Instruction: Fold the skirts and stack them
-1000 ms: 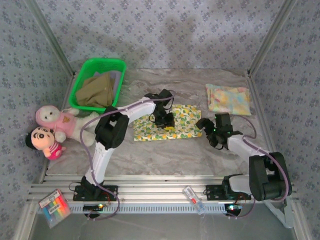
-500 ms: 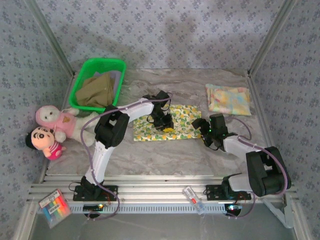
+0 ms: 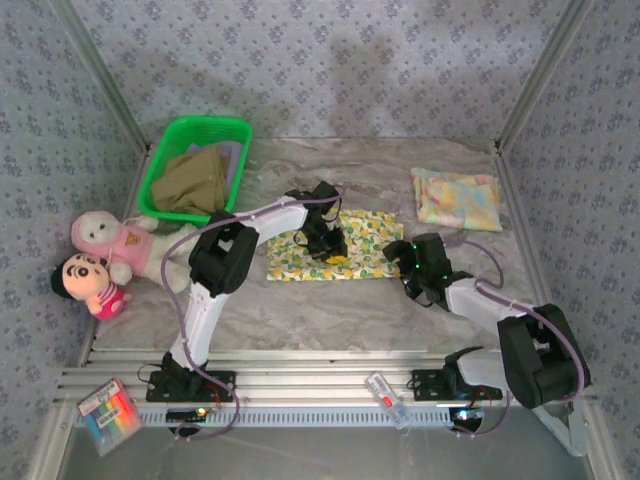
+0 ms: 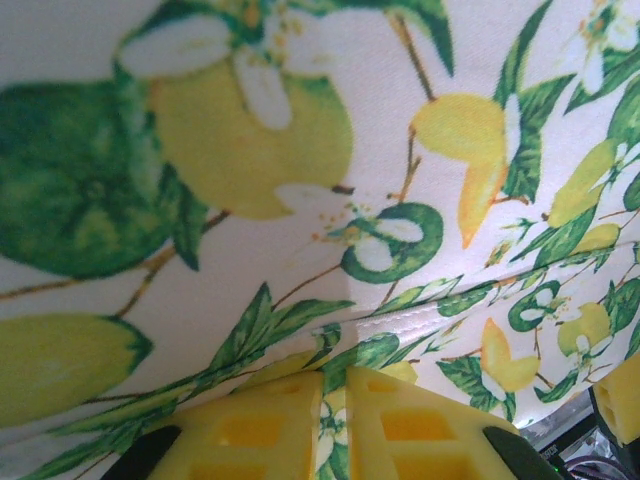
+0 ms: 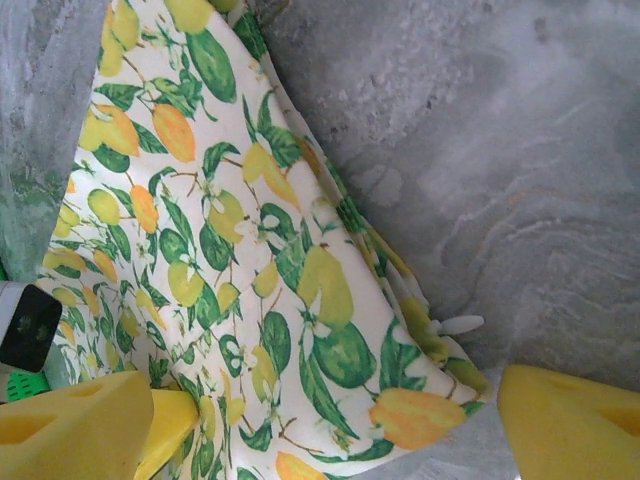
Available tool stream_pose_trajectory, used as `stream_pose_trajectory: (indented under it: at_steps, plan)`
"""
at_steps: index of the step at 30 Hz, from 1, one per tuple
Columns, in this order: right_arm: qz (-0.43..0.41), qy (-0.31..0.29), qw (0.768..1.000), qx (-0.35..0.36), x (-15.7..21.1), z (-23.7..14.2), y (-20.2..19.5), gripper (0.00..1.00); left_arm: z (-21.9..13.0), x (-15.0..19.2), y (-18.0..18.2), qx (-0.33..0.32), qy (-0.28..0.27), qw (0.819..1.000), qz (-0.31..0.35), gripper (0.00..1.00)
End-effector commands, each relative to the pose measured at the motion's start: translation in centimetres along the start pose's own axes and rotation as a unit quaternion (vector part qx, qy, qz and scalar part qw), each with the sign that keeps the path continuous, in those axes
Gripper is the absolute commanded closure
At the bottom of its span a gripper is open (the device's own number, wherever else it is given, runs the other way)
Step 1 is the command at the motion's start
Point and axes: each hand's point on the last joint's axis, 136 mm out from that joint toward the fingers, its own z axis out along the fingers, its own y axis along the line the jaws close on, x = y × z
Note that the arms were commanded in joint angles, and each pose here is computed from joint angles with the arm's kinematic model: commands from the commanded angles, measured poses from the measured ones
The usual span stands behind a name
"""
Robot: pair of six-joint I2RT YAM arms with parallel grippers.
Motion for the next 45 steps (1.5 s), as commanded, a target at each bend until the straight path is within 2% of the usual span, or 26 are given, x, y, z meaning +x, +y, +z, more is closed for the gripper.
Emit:
stream_pose_trajectory:
  at_steps: [1,5,12,21,24,30,34,35,40,42,45]
  plan:
    - [0.012,-0.017,1.0,0.023,-0.2,0.0,-0.8,0.08,0.4,0.6,1.7,-0.023,0.01,0.999,-0.021,0.83]
    - [0.007,-0.016,1.0,0.018,0.1,0.2,-0.7,0.07,0.4,0.6,1.8,-0.023,0.009,0.999,-0.023,0.83]
    - [0.001,-0.027,0.998,-0.049,-0.3,0.7,1.9,0.2,0.5,0.7,1.8,-0.021,0.01,0.999,-0.024,0.82]
    - [0.007,-0.039,0.998,-0.039,-0.5,1.0,1.2,0.22,0.3,0.6,2.0,-0.017,0.007,1.0,-0.025,0.82]
    - [0.007,-0.051,0.998,-0.033,-0.7,1.2,0.7,0.33,0.2,0.5,1.9,-0.016,0.006,1.0,-0.025,0.82]
    - [0.03,-0.089,0.995,-0.043,-1.5,1.1,-0.6,0.75,0.2,0.5,2.0,-0.016,0.004,1.0,-0.024,0.81]
    - [-0.026,-0.104,0.992,-0.061,-1.9,0.4,1.2,0.97,-0.2,0.2,1.8,-0.011,0.001,1.0,-0.022,0.81]
    - [-0.055,-0.111,0.99,-0.065,-2.0,0.2,1.9,1.0,-0.7,0.0,1.4,-0.008,-0.005,1.0,-0.018,0.79]
    - [-0.173,-0.132,0.974,-0.059,-2.2,-0.6,3.9,1.0,-6.0,-1.9,1.1,0.001,-0.076,0.997,-0.015,0.67]
    - [-0.205,-0.138,0.967,-0.059,-2.3,-0.8,4.3,1.0,-8.4,-2.5,3.1,-0.015,-0.113,0.993,-0.03,0.63]
    - [-0.252,-0.143,0.956,-0.057,-2.5,-1.1,5.3,1.0,-11.3,-3.1,8.1,-0.039,-0.157,0.984,-0.078,0.62]
